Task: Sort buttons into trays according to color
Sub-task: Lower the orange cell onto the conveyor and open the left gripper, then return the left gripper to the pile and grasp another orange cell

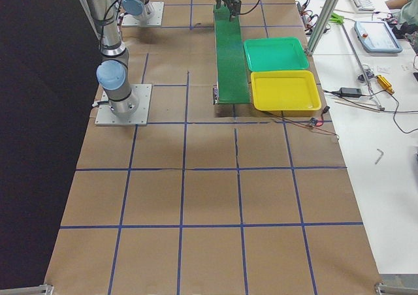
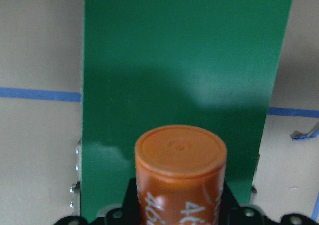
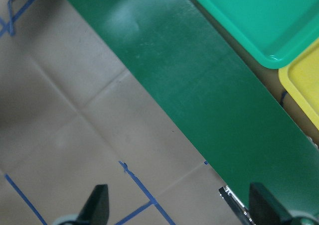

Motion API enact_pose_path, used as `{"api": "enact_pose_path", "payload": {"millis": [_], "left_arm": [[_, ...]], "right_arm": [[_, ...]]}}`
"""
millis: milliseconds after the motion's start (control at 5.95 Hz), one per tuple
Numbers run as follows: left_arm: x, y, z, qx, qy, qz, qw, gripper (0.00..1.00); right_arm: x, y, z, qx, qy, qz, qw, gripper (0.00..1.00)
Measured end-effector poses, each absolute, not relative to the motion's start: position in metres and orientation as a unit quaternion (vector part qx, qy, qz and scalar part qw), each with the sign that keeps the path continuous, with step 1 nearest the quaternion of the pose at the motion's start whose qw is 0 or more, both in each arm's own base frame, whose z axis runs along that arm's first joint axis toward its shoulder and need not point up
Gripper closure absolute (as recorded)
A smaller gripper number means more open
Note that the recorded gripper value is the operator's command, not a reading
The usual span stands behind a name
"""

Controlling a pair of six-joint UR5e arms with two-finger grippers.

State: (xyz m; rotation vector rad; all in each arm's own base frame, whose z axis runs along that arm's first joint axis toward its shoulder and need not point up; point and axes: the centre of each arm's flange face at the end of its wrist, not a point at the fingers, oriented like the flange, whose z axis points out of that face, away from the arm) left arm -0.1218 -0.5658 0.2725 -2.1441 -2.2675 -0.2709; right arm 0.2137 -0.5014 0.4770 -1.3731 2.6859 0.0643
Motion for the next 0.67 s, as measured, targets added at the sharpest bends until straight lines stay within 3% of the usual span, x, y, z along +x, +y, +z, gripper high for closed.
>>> {"api": "enact_pose_path", "payload": {"millis": [168, 336, 672], "left_arm": [[-0.125, -0.56, 0.259, -0.707, -0.701, -0.091, 0.009, 0.12], [-0.133, -0.556, 0.25, -0.718, -0.69, -0.09, 0.007, 0.02], [-0.142, -0.555, 0.258, -0.724, -0.686, -0.076, -0.008, 0.02]], "right_arm": [[0.212, -0.496, 0.455, -0.535, 0.841, 0.036, 0.07, 0.0], [0.211, -0.493, 0.442, -0.59, 0.803, 0.043, 0.07, 0.0], [0.205, -0.493, 0.427, -0.646, 0.76, 0.052, 0.048, 0.0]]}}
